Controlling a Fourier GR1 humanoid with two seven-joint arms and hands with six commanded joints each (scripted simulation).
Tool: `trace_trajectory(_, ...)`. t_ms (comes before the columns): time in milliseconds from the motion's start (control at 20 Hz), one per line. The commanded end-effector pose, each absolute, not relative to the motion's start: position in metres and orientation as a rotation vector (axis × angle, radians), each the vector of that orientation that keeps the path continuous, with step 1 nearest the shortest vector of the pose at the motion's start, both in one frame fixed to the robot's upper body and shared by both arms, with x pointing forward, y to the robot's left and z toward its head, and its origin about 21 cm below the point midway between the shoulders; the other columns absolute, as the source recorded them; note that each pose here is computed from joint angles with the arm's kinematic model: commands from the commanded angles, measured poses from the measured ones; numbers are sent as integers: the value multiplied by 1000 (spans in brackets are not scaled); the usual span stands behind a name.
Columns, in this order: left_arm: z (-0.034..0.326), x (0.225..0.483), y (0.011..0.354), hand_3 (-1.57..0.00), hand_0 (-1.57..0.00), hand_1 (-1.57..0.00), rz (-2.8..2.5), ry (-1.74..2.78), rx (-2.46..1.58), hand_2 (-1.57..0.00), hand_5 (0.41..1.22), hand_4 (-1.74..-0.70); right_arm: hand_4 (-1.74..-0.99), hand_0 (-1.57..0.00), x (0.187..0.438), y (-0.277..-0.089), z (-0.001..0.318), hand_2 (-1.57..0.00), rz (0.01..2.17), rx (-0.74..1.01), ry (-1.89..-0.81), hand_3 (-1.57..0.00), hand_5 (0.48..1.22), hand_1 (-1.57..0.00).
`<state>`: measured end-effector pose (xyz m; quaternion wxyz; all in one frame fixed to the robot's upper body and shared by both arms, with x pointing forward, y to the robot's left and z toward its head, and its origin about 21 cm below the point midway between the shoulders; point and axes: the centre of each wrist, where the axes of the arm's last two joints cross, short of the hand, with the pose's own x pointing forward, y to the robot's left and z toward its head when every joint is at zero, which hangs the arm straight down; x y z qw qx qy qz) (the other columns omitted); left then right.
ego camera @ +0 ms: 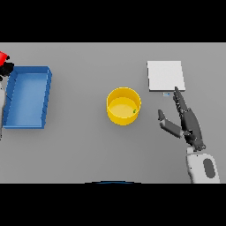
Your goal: Pick up the red beaker and tilt it to pour out 1 green nut into yellow bowl. Pick up the yellow bowl and place it on the metallic measuring scale.
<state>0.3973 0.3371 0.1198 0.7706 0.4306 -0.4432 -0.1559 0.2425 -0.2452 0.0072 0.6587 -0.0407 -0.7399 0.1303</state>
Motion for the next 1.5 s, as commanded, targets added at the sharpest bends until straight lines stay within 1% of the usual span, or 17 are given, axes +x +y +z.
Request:
trace_trajectory(0,115,393,336,-1442,-1571,-1571,-357,-950,927,-1571,962,-1588,-1326,1,242,-244,5,1,297,-98,-1671,1,728,1)
trace_trajectory(50,115,390,336,-1273,-1571,-1571,-362,-951,911,-1571,896,-1502,-1326,1,242,-242,7,1,304,-88,-1686,1,730,1)
trace_trajectory(150,110,385,333,-935,-1571,-1571,-378,-948,868,-1571,810,-1253,-1327,1,242,-242,5,1,298,-92,-1682,1,730,1)
trace_trajectory(200,113,381,331,-852,-1571,-1520,-384,-964,827,-1410,779,-1135,-1325,1,244,-245,8,1,297,-97,-1681,1,731,1)
trace_trajectory(250,113,379,330,-715,-1437,-1291,-390,-970,779,-1163,757,-1046,-1320,1,244,-244,8,1,305,-102,-1673,1,731,1)
trace_trajectory(350,120,373,329,-464,-982,-830,-419,-1000,717,-747,716,-922,-1321,1,245,-242,6,1,297,-100,-1663,1,727,1)
trace_trajectory(450,122,370,328,-297,-628,-531,-451,-998,697,-478,688,-851,-1321,1,243,-242,5,1,305,-97,-1670,1,725,1)
trace_trajectory(600,123,372,329,-151,-321,-271,-497,-963,718,-244,659,-794,-1315,1,244,-244,5,1,304,-96,-1670,1,724,1)
trace_trajectory(800,120,372,330,-61,-131,-111,-550,-914,740,-99,655,-760,-1305,1,243,-243,5,1,317,-124,-1669,1,717,1)
trace_trajectory(900,120,372,327,-39,-83,-70,-551,-927,772,-63,656,-738,-1290,1,243,-245,7,1,315,-115,-1663,1,714,1)
trace_trajectory(1000,123,369,323,-25,-53,-45,-533,-970,768,-40,661,-730,-1277,1,245,-240,10,1,327,-114,-1657,1,704,1)
trace_trajectory(1050,120,367,320,-19,-42,-36,-524,-971,755,-32,664,-728,-1281,1,248,-240,11,1,356,-172,-1635,1,688,1)
trace_trajectory(1150,123,365,320,-12,-27,-22,-512,-991,764,-20,675,-718,-1222,1,255,-238,22,1,452,-237,-1633,1,662,1)
trace_trajectory(1250,126,364,319,-7,-17,-14,-510,-1014,755,-12,685,-720,-1167,-13,262,-231,33,1,565,-165,-1710,1,672,1)
trace_trajectory(1300,124,365,316,-6,-13,-11,-515,-1026,745,-10,693,-722,-1174,-10,270,-228,37,1,643,-136,-1717,1,680,1)
trace_trajectory(1400,125,364,317,-3,-8,-7,-500,-1033,742,-6,707,-732,-1231,-6,283,-230,48,1,808,-143,-1713,1,677,1)
trace_trajectory(1450,124,365,316,-2,-6,-5,-500,-1026,743,-5,709,-738,-1254,-5,289,-224,53,1,895,-166,-1703,1,666,1)
